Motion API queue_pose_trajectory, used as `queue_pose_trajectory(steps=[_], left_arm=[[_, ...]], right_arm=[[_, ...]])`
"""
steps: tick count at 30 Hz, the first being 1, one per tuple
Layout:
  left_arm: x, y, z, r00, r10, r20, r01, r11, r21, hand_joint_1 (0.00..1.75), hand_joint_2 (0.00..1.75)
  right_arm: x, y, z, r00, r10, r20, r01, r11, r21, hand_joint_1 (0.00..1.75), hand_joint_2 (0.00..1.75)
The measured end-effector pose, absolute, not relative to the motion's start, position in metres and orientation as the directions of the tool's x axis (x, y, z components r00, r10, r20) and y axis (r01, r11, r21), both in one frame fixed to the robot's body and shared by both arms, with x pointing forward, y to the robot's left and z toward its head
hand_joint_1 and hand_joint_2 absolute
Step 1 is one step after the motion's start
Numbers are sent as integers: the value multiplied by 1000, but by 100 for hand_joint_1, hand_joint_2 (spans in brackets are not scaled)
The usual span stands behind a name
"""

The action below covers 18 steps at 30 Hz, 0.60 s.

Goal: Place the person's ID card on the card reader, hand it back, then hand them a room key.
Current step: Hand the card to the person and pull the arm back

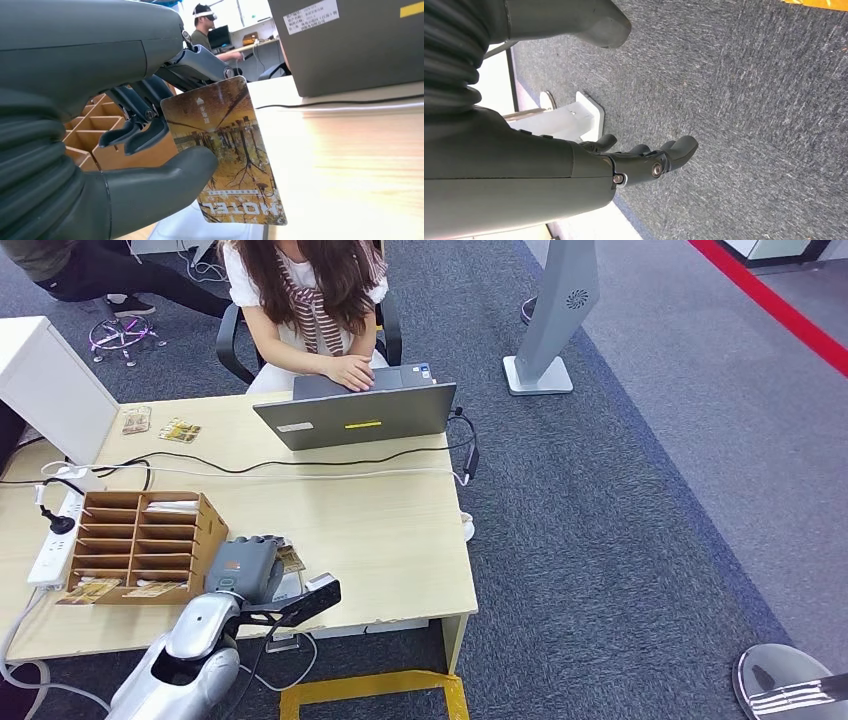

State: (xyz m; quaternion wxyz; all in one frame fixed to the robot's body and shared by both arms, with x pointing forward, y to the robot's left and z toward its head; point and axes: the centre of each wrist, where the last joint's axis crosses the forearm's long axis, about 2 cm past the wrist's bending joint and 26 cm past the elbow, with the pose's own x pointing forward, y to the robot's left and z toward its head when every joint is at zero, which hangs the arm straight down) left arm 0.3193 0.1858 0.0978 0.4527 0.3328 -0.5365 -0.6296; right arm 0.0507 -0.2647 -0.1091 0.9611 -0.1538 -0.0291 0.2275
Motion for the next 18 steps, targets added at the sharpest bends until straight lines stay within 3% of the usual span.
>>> queue_pose_trajectory(steps=[18], left_arm=[[323,193,86,-267,-963,38,240,-28,970,175,175]], right_arm=[[50,-265,-109,892,451,-17,-434,847,-305,0,175]])
